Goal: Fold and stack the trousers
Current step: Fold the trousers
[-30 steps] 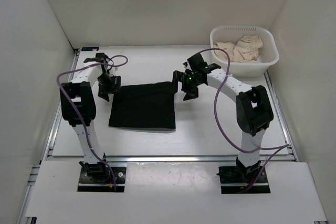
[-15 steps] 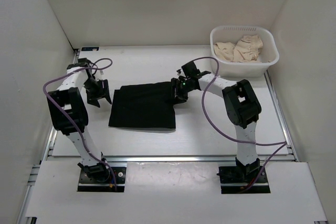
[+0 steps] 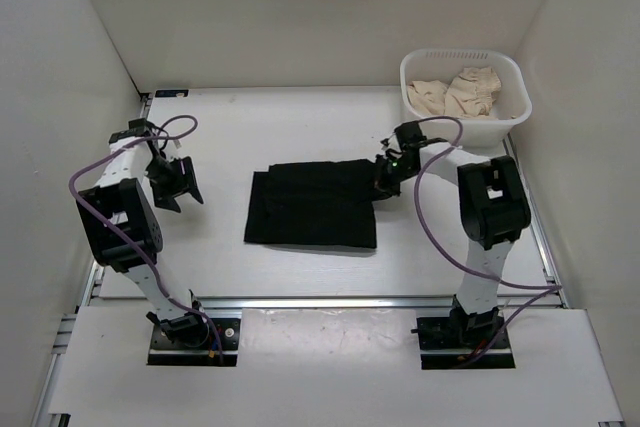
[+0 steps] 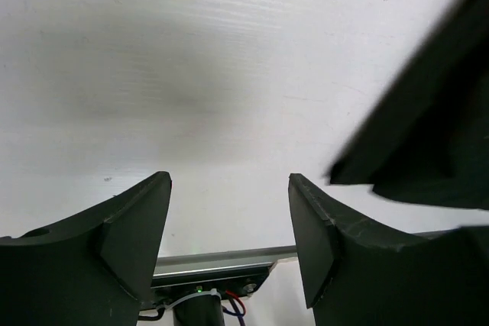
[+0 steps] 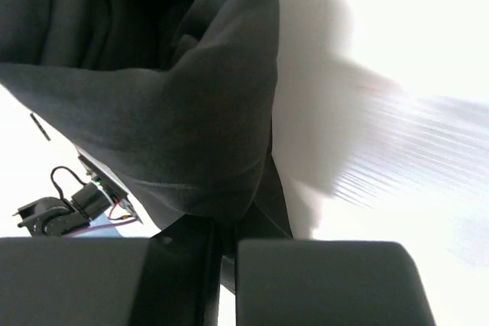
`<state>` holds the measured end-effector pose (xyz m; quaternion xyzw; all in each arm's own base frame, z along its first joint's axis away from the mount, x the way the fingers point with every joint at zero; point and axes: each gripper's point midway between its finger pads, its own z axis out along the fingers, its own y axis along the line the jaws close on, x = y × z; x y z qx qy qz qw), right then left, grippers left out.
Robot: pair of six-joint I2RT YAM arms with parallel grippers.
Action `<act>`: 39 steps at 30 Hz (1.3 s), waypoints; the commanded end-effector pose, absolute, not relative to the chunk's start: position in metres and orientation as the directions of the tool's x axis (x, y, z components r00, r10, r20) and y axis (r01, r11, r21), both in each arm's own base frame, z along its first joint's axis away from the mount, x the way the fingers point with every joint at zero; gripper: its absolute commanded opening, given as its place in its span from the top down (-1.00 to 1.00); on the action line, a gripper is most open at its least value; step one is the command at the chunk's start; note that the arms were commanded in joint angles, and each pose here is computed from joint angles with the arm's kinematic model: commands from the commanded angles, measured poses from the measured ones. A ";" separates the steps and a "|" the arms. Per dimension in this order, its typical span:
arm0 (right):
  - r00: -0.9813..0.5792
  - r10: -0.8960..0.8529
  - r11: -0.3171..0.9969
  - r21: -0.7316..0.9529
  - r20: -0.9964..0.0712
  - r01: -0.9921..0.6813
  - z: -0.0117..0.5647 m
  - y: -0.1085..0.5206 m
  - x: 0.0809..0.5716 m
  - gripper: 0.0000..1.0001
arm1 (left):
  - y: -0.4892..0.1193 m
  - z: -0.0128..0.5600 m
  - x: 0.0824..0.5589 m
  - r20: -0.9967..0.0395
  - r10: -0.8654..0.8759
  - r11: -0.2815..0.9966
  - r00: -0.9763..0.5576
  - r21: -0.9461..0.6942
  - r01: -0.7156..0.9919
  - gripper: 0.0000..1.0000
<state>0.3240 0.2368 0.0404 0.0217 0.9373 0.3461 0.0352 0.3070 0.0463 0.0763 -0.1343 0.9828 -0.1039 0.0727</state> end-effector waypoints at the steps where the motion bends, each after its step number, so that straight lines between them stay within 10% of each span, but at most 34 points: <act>1: -0.999 0.010 0.760 0.650 -0.043 -0.021 0.051 0.207 0.310 0.91 | 0.042 0.094 0.308 -0.176 -0.271 0.942 -0.946 -0.249 -0.224 -0.49; 4: -1.000 -0.016 0.756 0.654 -0.008 -0.017 0.053 0.203 0.305 0.09 | 0.040 0.094 0.305 -0.174 -0.271 0.940 -0.947 -0.258 -0.222 -0.49; 6: -1.000 -0.014 0.740 0.673 -0.002 -0.012 0.062 0.206 0.300 -0.92 | 0.041 0.099 0.303 -0.185 -0.271 0.943 -0.945 -0.249 -0.221 -0.49; 7: -1.000 -0.007 0.738 0.674 -0.004 -0.008 0.066 0.205 0.298 -0.99 | 0.042 0.099 0.303 -0.185 -0.271 0.945 -0.945 -0.239 -0.224 -0.49; 17: -0.935 0.207 0.972 0.166 -0.286 0.165 0.163 0.086 0.293 -0.99 | 0.070 0.162 0.298 -0.428 -0.257 0.966 -0.867 -0.090 -0.242 -0.71; 22: -0.890 0.256 0.967 0.098 -0.377 0.237 0.184 0.058 0.267 -0.99 | 0.099 0.187 0.279 -0.557 -0.286 0.943 -0.780 -0.017 -0.333 -0.99; 39: -0.807 0.281 0.960 0.149 -0.519 0.239 0.214 0.044 0.236 -0.99 | 0.093 0.203 0.235 -0.648 -0.281 0.929 -0.708 0.001 -0.369 -1.00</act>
